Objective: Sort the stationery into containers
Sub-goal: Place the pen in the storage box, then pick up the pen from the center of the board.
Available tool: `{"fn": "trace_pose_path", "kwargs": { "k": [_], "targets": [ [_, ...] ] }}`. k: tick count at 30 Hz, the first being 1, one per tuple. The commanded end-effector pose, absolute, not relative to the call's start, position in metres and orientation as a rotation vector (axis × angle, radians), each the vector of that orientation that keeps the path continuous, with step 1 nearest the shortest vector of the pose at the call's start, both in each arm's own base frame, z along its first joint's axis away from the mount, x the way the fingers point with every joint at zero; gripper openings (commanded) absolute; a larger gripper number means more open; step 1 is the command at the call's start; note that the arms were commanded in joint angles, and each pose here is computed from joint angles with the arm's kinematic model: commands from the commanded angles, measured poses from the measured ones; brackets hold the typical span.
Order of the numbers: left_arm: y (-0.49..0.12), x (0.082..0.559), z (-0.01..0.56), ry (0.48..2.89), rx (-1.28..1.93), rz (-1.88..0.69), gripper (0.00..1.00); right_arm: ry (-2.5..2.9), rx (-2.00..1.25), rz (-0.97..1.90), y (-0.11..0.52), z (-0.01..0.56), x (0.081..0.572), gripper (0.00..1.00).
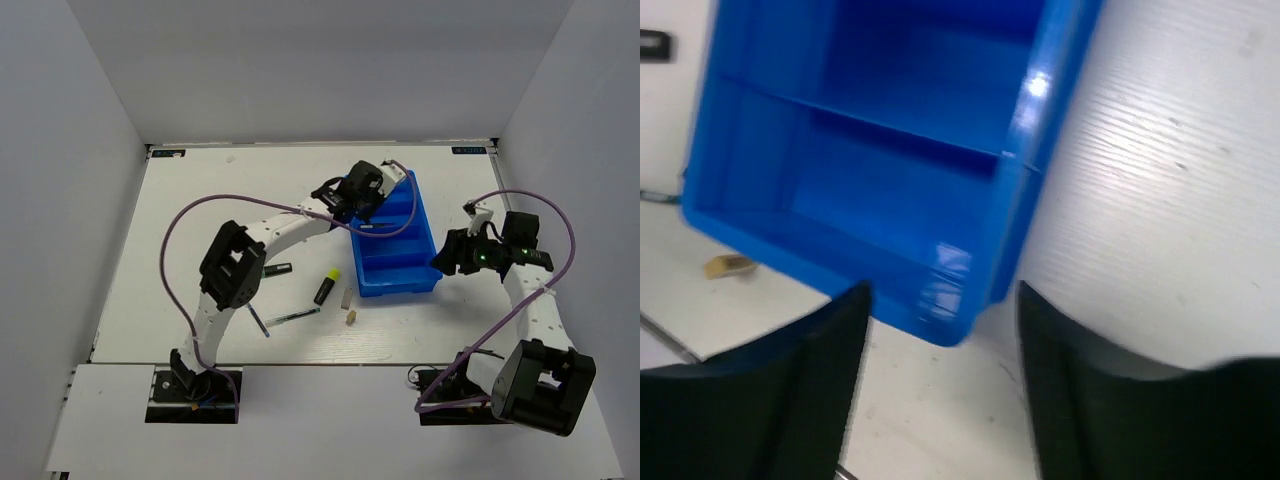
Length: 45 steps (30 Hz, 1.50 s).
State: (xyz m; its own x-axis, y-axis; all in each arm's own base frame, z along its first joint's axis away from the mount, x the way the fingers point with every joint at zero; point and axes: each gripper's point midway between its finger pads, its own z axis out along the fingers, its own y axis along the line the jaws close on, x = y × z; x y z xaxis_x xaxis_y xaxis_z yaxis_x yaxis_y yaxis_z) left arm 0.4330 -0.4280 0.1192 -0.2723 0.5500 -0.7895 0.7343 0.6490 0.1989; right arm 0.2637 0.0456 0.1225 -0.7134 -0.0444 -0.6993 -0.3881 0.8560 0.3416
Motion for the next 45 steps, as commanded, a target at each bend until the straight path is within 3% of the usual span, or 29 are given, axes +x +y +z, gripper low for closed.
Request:
{"fn": "trace_pose_path", "kwargs": {
  "k": [1, 2, 3, 4, 5, 7, 8, 9, 12, 13, 14, 15, 16, 17, 18, 19, 20, 21, 22, 23, 27, 36, 45],
  "targets": [
    [-0.399, 0.397, 0.235, 1.921, 0.783, -0.323, 0.00, 2.093, -0.621, 0.773, 0.079, 0.152, 0.252, 0.69],
    [-0.379, 0.374, 0.277, 1.945, 0.634, -0.411, 0.00, 2.033, -0.713, 0.765, 0.083, 0.156, 0.252, 0.74],
    [-0.359, 0.367, 0.263, 2.005, 0.588, -0.375, 0.02, 1.982, -0.771, 0.820, 0.095, 0.161, 0.248, 0.74],
    [-0.327, 0.350, 0.258, 2.067, 0.544, -0.357, 0.33, 1.945, -0.829, 0.821, 0.103, 0.166, 0.249, 0.74],
    [-0.309, 0.338, 0.253, 2.129, 0.462, -0.372, 0.51, 1.916, -0.901, 0.826, 0.107, 0.164, 0.253, 0.74],
    [-0.239, 0.306, 0.231, 2.227, 0.291, -0.338, 0.76, 1.845, -1.079, 0.842, 0.131, 0.179, 0.250, 0.69],
    [-0.219, 0.289, 0.200, 2.305, 0.261, -0.324, 0.83, 1.851, -1.153, 0.886, 0.147, 0.175, 0.245, 0.62],
    [-0.180, 0.286, 0.228, 2.227, 0.105, -0.354, 0.87, 1.827, -1.201, 0.860, 0.156, 0.186, 0.257, 0.58],
    [-0.111, 0.263, 0.167, 2.371, -0.079, -0.232, 0.85, 1.864, -1.387, 0.818, 0.195, 0.177, 0.262, 0.43],
    [-0.101, 0.249, 0.175, 2.343, -0.103, -0.270, 0.77, 1.900, -1.417, 0.769, 0.201, 0.175, 0.274, 0.37],
    [-0.088, 0.239, 0.150, 2.395, -0.133, -0.235, 0.48, 1.858, -1.514, 0.736, 0.230, 0.184, 0.269, 0.30],
    [-0.064, 0.241, 0.147, 2.379, -0.244, -0.197, 0.21, 1.946, -1.540, 0.763, 0.243, 0.160, 0.274, 0.16],
    [-0.057, 0.233, 0.142, 2.375, -0.257, -0.199, 0.03, 1.924, -1.591, 0.724, 0.263, 0.167, 0.277, 0.08],
    [-0.052, 0.228, 0.136, 2.380, -0.280, -0.203, 0.00, 1.902, -1.624, 0.726, 0.283, 0.180, 0.275, 0.05],
    [-0.036, 0.229, 0.133, 2.370, -0.354, -0.178, 0.00, 1.973, -1.700, 0.765, 0.302, 0.148, 0.271, 0.07],
    [-0.035, 0.228, 0.129, 2.353, -0.349, -0.185, 0.00, 1.916, -1.717, 0.761, 0.318, 0.170, 0.278, 0.13],
    [-0.031, 0.228, 0.133, 2.319, -0.355, -0.163, 0.04, 1.916, -1.747, 0.772, 0.326, 0.166, 0.274, 0.27],
    [-0.033, 0.225, 0.125, 2.330, -0.326, -0.157, 0.47, 1.858, -1.855, 0.798, 0.345, 0.152, 0.261, 0.42],
    [-0.032, 0.228, 0.131, 2.284, -0.325, -0.164, 0.57, 1.795, -1.912, 0.792, 0.353, 0.143, 0.264, 0.59],
    [-0.031, 0.227, 0.130, 2.281, -0.322, -0.152, 0.58, 1.710, -1.951, 0.763, 0.364, 0.137, 0.269, 0.64],
    [-0.023, 0.226, 0.136, 2.228, -0.322, -0.124, 0.70, 1.389, -2.094, 0.745, 0.407, 0.125, 0.257, 0.67],
    [-0.007, 0.218, 0.143, 2.167, -0.408, -0.094, 0.73, 1.355, -2.163, 0.682, 0.458, 0.074, 0.268, 0.66],
    [-0.009, 0.217, 0.145, 2.157, -0.401, -0.115, 0.73, 1.445, -2.152, 0.622, 0.467, 0.048, 0.284, 0.66]
  ]
}}
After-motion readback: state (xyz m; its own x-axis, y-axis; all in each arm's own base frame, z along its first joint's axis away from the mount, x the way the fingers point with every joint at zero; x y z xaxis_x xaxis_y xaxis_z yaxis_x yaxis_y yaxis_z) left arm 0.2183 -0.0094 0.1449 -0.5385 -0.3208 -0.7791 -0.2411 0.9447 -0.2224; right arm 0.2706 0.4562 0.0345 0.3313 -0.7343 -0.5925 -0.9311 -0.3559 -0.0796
